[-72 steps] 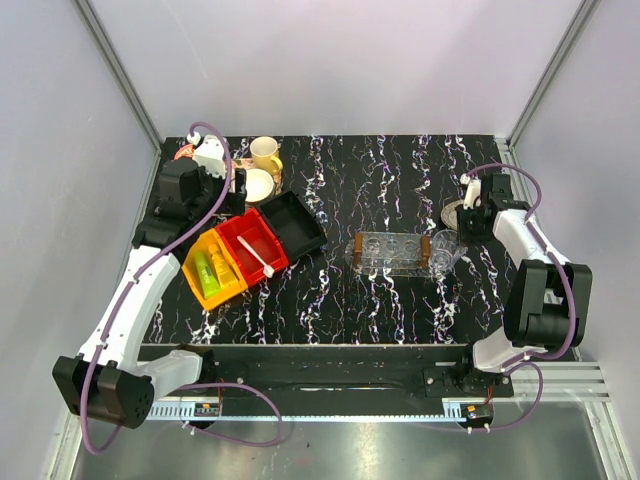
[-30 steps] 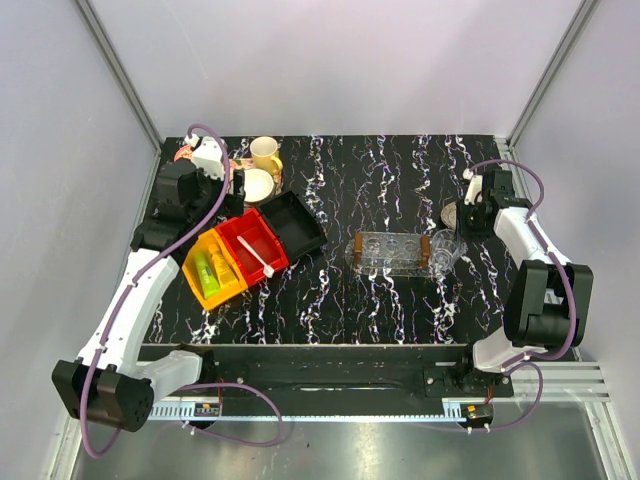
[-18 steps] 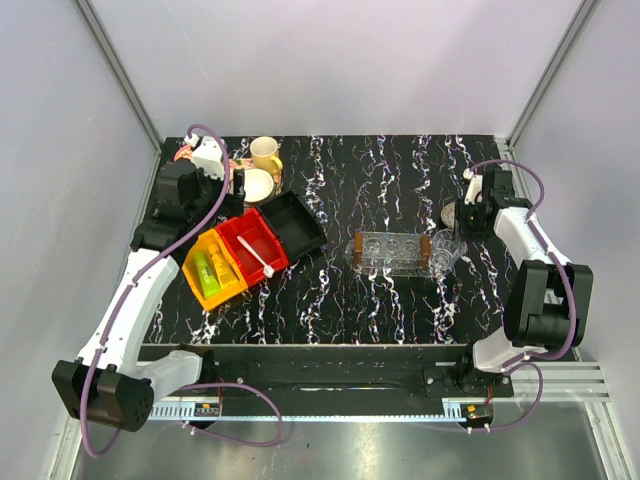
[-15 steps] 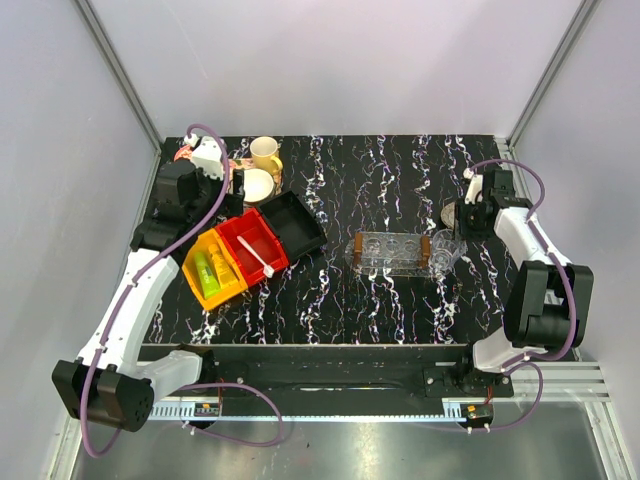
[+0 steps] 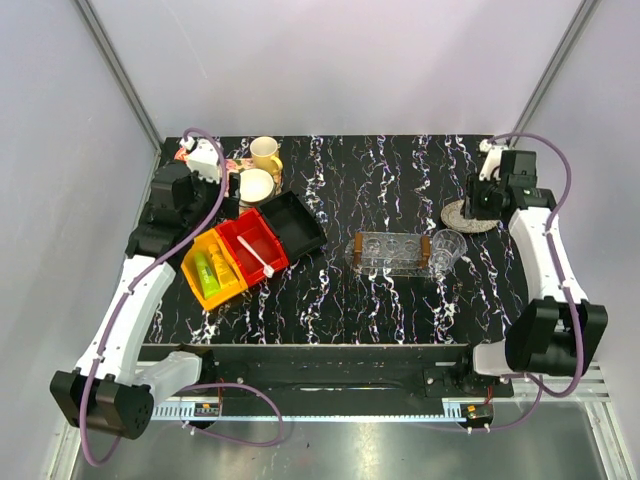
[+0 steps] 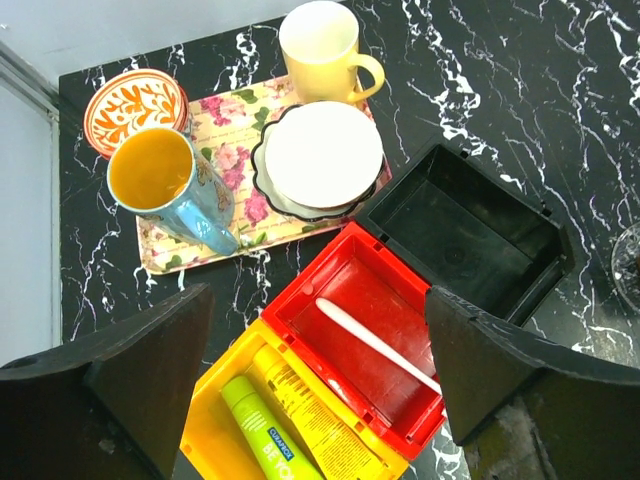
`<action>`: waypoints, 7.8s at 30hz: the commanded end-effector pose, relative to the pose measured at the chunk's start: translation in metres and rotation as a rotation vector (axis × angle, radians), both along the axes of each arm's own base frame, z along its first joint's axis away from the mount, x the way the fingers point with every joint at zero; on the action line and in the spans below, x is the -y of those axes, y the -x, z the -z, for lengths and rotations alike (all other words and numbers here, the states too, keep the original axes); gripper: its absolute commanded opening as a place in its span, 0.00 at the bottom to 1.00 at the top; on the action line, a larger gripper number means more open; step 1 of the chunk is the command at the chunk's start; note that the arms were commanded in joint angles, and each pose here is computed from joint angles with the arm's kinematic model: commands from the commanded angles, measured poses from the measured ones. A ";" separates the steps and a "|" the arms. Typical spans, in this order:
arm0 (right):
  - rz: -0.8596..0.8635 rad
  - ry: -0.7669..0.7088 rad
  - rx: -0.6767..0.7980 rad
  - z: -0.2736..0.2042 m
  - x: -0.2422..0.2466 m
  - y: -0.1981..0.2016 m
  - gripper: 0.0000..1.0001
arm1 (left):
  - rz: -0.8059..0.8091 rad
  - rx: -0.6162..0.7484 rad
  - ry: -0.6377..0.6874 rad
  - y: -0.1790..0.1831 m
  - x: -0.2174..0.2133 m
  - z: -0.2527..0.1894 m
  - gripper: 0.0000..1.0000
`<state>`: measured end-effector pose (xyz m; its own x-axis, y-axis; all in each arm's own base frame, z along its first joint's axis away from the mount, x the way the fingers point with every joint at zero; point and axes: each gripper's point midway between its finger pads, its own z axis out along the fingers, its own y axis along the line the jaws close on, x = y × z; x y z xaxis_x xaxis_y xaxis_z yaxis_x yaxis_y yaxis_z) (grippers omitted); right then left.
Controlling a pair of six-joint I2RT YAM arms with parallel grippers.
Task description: Prepare toiletry sets of a toothbrush and toothpaste on the tray
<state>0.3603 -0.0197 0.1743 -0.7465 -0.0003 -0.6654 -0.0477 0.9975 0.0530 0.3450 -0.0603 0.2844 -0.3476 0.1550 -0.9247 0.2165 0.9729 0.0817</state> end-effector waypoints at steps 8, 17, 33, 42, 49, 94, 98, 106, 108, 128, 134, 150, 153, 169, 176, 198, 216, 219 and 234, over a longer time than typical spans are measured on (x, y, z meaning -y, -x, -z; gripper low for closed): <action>-0.060 -0.046 0.295 -0.116 -0.019 0.015 0.50 | 0.052 -0.093 -0.138 0.029 -0.017 0.032 0.91; -0.154 -0.107 0.323 -0.111 -0.039 0.025 0.52 | 0.081 -0.218 -0.209 0.052 -0.034 0.066 0.91; -0.111 -0.067 0.413 -0.096 -0.032 0.034 0.57 | 0.137 -0.331 -0.188 0.072 -0.028 0.090 0.93; -0.091 -0.042 0.371 -0.075 -0.025 0.029 0.57 | 0.022 -0.446 -0.209 0.079 -0.048 0.120 0.89; -0.092 -0.041 0.361 -0.073 -0.024 0.027 0.57 | -0.096 -0.557 -0.157 0.076 -0.069 0.142 0.77; -0.097 -0.039 0.333 -0.059 -0.024 0.025 0.56 | -0.438 -0.808 0.341 0.039 -0.057 0.197 0.60; -0.095 -0.039 0.333 -0.059 -0.023 0.024 0.57 | -0.449 -0.826 0.361 0.041 -0.055 0.203 0.61; -0.091 -0.034 0.330 -0.058 -0.022 0.024 0.57 | -0.460 -0.829 0.403 0.042 -0.054 0.206 0.57; -0.091 -0.035 0.328 -0.057 -0.022 0.023 0.56 | -0.469 -0.833 0.404 0.043 -0.056 0.210 0.56; -0.088 -0.029 0.316 -0.054 -0.021 0.022 0.56 | -0.493 -0.889 0.407 0.040 -0.058 0.236 0.49; -0.088 -0.027 0.316 -0.053 -0.021 0.022 0.56 | -0.498 -0.895 0.405 0.039 -0.060 0.241 0.47; -0.085 -0.019 0.315 -0.053 -0.019 0.021 0.57 | -0.487 -0.919 0.388 0.038 -0.061 0.252 0.48; -0.084 -0.019 0.318 -0.054 -0.019 0.021 0.57 | -0.481 -0.911 0.383 0.037 -0.061 0.251 0.48; -0.088 -0.021 0.327 -0.057 -0.020 0.023 0.57 | -0.425 -0.871 0.413 0.031 -0.056 0.224 0.28; -0.090 -0.024 0.329 -0.057 -0.020 0.023 0.57 | -0.411 -0.843 0.409 0.029 -0.058 0.210 0.20; -0.266 -0.119 0.399 -0.093 -0.054 0.035 0.65 | -0.257 -0.587 0.472 0.033 -0.045 0.111 0.07; -0.666 -0.491 0.481 -0.189 -0.223 0.030 0.66 | -0.338 -0.256 0.880 -0.030 -0.024 -0.022 0.00; -0.734 -0.587 0.464 -0.201 -0.257 0.035 0.66 | -0.308 -0.209 0.945 -0.038 -0.012 -0.039 0.00; -1.006 -0.730 0.327 -0.199 -0.384 0.058 0.66 | -0.114 -0.164 1.086 -0.041 0.061 -0.076 0.00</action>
